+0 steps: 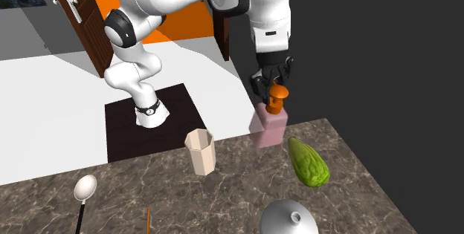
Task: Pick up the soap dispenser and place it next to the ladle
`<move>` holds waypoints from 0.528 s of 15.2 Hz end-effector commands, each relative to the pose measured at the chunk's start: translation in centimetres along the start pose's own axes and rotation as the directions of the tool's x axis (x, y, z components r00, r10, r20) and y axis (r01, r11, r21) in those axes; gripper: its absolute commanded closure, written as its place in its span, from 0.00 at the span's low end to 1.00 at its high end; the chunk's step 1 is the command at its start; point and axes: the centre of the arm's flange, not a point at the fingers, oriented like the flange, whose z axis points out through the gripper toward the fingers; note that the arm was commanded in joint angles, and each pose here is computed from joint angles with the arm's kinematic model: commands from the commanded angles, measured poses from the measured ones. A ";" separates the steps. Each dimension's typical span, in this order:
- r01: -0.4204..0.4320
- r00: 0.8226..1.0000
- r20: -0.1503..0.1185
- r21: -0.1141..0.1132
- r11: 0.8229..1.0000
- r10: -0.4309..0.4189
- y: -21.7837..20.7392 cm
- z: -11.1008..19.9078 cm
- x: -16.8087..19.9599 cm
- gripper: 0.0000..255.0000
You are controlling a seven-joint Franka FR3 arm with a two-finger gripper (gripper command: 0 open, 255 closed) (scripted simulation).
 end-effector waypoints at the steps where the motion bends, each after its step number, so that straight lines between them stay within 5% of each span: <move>1: 0.000 1.000 0.000 0.000 1.000 0.000 -0.1 -1.0 0.1 1.00; 8: 0.000 1.000 0.000 0.000 1.000 0.000 2.3 -2.9 -0.1 1.00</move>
